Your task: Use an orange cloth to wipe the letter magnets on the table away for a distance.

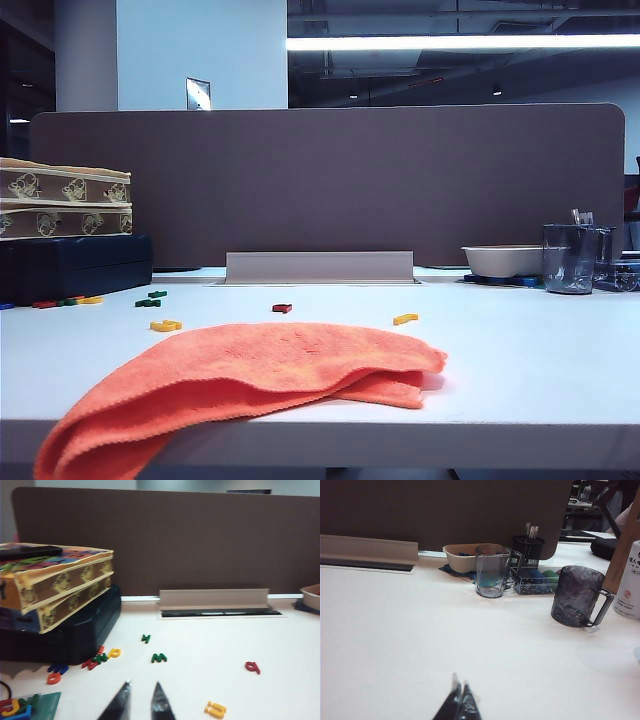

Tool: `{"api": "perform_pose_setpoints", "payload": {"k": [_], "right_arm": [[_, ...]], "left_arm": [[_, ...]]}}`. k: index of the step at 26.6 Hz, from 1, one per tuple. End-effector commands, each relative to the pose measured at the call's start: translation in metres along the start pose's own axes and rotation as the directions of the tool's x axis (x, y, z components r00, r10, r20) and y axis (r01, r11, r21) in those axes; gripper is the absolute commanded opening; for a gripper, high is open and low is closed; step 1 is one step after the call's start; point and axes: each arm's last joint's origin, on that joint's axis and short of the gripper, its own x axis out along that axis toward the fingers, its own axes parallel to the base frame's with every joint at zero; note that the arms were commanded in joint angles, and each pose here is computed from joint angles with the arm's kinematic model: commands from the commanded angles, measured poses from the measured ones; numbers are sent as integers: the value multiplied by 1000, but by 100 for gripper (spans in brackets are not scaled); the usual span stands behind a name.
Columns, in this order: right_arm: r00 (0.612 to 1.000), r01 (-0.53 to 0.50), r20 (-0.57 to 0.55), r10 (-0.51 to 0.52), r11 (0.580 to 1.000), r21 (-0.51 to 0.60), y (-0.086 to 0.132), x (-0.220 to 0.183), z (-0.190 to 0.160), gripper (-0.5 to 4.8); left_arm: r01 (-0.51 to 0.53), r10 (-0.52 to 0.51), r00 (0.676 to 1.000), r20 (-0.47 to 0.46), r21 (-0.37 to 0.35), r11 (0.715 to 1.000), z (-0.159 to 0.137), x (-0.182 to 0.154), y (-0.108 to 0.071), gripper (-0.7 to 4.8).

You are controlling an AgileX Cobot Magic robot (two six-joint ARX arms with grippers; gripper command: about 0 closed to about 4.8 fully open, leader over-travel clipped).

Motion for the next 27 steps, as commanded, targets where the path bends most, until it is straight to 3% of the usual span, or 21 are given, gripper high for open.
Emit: {"api": "perform_pose_setpoints", "payload": {"k": [1, 3, 9, 13, 15, 17, 27], "right_arm": [[1000, 2, 13, -2, 1000, 1, 0, 0, -1, -5], [1000, 2, 13, -2, 1000, 1, 0, 0, -1, -5], [1000, 2, 13, -2, 1000, 1, 0, 0, -1, -5], [1000, 2, 13, -2, 1000, 1, 0, 0, -1, -5], [1000, 2, 13, -2, 1000, 1, 0, 0, -1, -5], [1000, 2, 13, -2, 1000, 1, 0, 0, -1, -5], [1000, 2, 13, -2, 1000, 1, 0, 0, -1, -5]], "left_arm": [[7, -7, 1000, 14, 0, 1000, 2, 0, 0, 52], [-2, 2, 1000, 14, -1, 1000, 2, 0, 0, -5], [-74, 74, 997, -35, -4, 997, -4, 0, 2, -6], [-48, 48, 998, -29, -4, 999, -3, 0, 1, -6], [-3, 3, 1000, 17, 2, 1000, 1, 0, 0, -3], [35, -35, 999, 37, 4, 999, 7, -1, -1, 60], [109, -110, 990, 92, 25, 994, 33, 3, -3, 63]]}}
